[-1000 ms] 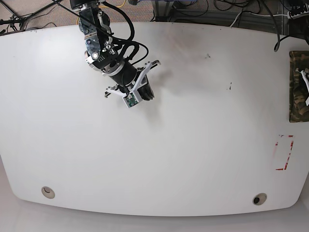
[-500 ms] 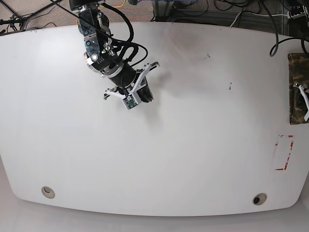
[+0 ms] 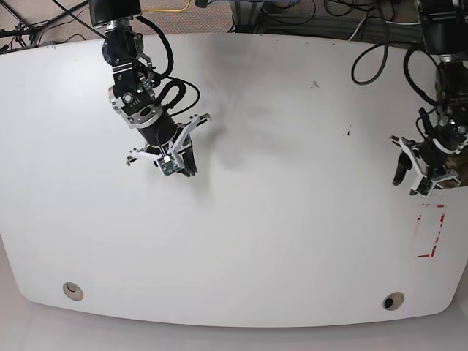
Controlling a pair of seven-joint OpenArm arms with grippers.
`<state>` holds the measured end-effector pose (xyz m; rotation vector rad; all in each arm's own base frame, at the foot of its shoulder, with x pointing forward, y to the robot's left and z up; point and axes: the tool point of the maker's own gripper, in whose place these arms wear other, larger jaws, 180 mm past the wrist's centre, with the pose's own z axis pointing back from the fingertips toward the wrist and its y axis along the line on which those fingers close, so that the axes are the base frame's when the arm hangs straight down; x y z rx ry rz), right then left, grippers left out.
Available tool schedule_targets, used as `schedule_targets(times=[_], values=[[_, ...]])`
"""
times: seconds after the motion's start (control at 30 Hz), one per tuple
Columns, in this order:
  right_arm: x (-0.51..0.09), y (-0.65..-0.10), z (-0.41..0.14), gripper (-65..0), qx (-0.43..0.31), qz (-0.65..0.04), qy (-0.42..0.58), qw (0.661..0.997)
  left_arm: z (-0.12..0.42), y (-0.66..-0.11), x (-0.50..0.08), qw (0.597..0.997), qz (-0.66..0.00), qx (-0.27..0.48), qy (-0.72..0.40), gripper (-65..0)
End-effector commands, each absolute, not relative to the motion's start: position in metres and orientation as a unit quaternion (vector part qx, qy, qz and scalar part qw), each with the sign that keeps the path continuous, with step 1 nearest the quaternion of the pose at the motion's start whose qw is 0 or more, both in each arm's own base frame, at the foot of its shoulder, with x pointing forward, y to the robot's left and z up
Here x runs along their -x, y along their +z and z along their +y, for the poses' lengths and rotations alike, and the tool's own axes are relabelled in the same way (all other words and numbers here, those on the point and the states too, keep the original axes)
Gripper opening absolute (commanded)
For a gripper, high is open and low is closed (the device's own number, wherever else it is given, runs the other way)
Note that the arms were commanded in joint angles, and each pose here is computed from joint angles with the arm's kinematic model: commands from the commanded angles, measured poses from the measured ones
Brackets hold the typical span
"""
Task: Fold the T-shirt properly
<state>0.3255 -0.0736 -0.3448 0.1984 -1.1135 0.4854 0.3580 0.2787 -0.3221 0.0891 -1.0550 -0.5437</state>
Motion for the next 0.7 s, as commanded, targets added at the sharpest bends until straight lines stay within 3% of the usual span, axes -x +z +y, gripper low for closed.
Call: schedule_targets(times=[0.0, 0.2, 0.67], values=[[-0.334, -0.331, -0.078, -59.8, -0.077, -0.553, 0.237, 0.795, 0.262, -0.304, -0.364, 0.798, -0.548, -0.035, -0.246, -39.2], [-0.328, -0.331, -0.098, -59.8, -0.059, -0.553, 0.215, 0.803, 0.217, -0.303, -0.356, 0.762, -0.61, -0.004, -0.216, -39.2], [-0.276, -0.339, -0.108, -59.8, -0.078, -0.532, 0.182, 0.823, 0.153, -0.302, -0.283, 0.759, -0.618, 0.033, -0.203, -39.2]])
